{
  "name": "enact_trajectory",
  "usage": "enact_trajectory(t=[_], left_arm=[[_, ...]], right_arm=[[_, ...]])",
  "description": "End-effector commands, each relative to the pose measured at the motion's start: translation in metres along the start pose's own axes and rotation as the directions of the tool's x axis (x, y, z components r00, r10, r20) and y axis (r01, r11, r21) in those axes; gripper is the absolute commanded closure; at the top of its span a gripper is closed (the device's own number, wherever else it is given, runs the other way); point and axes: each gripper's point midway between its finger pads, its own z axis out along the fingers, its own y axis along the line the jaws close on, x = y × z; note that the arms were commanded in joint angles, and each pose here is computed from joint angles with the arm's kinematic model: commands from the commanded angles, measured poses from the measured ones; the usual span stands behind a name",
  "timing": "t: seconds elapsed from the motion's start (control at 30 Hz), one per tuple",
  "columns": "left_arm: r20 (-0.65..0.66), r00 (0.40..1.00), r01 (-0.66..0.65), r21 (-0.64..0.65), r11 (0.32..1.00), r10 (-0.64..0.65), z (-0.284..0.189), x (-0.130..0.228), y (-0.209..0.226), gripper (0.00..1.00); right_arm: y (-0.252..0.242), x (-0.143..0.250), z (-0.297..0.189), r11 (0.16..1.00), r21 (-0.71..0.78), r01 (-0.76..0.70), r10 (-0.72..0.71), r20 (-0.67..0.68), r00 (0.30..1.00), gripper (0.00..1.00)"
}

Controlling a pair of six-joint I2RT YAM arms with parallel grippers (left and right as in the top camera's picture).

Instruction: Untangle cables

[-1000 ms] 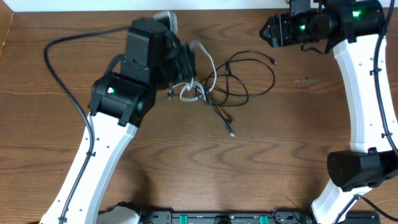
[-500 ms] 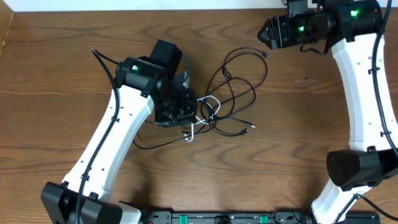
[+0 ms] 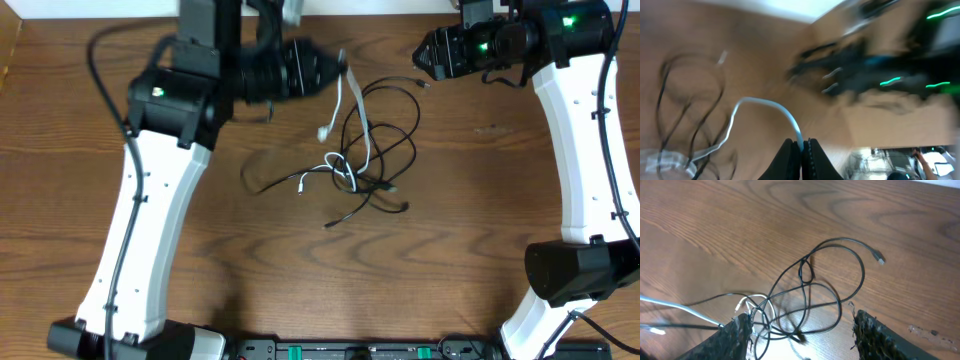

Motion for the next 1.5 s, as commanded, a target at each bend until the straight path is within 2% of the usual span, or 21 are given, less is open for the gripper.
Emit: enact_trajectory(t=[0.0,0.03,0.1,0.17,0.3,0.4,0.5,0.6,0.7,0.9,1.07,1.23,1.37,1.47], left_arm=[[0.117,0.993,-0.015,0.115,0.993,0.001,-0.023,-0.033,-0.048,0.93],[0.144,0.990,-0.019,0.110,0.994,0.003,-0.025,-0.040,-0.049,0.93],[0.267,0.964,-0.002,0.005,1.000,0.001,-0.035,-0.065,-0.029,0.92],[0.329,0.944,0.039,-0.073,0.997,-0.013,-0.042,-0.077,-0.009,0.92],[0.332,0.942,0.090,-0.103,0.991,-0.051,-0.044,-0.075,0.002,0.93],[0.284,0.959,0.076,-0.169,0.983,-0.025,-0.042,-0.062,0.016,0.92],[0.264,0.964,0.015,-0.193,0.981,0.037,-0.042,-0.060,0.018,0.93],[0.300,0.952,-0.005,-0.212,0.977,0.070,-0.045,-0.069,0.018,0.92],[0.359,0.928,-0.026,-0.199,0.980,0.098,-0.050,-0.084,0.010,0.93],[0.528,0.846,-0.015,-0.115,0.993,0.074,-0.080,-0.126,-0.013,0.92],[0.592,0.805,0.001,-0.061,0.998,0.035,-0.097,-0.141,-0.021,0.93],[0.636,0.769,-0.049,-0.038,0.998,0.062,-0.111,-0.148,-0.039,0.93],[0.640,0.766,-0.056,-0.037,0.998,0.066,-0.114,-0.147,-0.043,0.92],[0.640,0.766,-0.056,-0.036,0.998,0.066,-0.114,-0.147,-0.043,0.93]], right_arm=[[0.003,0.002,0.002,1.000,-0.012,0.017,-0.017,-0.007,1.000,0.37],[0.003,0.002,0.002,1.000,-0.012,0.017,-0.017,-0.008,1.000,0.37],[0.003,0.002,0.002,1.000,-0.012,0.017,-0.017,-0.010,1.000,0.36],[0.006,0.003,0.003,0.998,-0.034,0.049,-0.049,-0.010,0.999,0.35],[0.021,0.008,0.007,0.982,-0.132,0.136,-0.138,-0.008,0.990,0.31],[0.037,0.011,0.009,0.947,-0.239,0.214,-0.216,0.019,0.976,0.29],[0.040,0.011,0.012,0.940,-0.255,0.228,-0.229,0.028,0.973,0.28],[0.046,0.015,0.019,0.930,-0.266,0.254,-0.257,0.023,0.966,0.29],[0.052,0.021,0.031,0.922,-0.281,0.264,-0.273,0.010,0.962,0.28],[0.062,0.034,0.060,0.908,-0.307,0.285,-0.300,-0.001,0.954,0.28],[0.076,0.039,0.080,0.885,-0.327,0.330,-0.341,0.026,0.940,0.25],[0.095,0.047,0.101,0.857,-0.350,0.378,-0.385,0.052,0.921,0.24],[0.103,0.053,0.114,0.842,-0.359,0.403,-0.406,0.071,0.911,0.29],[0.107,0.063,0.130,0.830,-0.367,0.421,-0.422,0.082,0.903,0.39]])
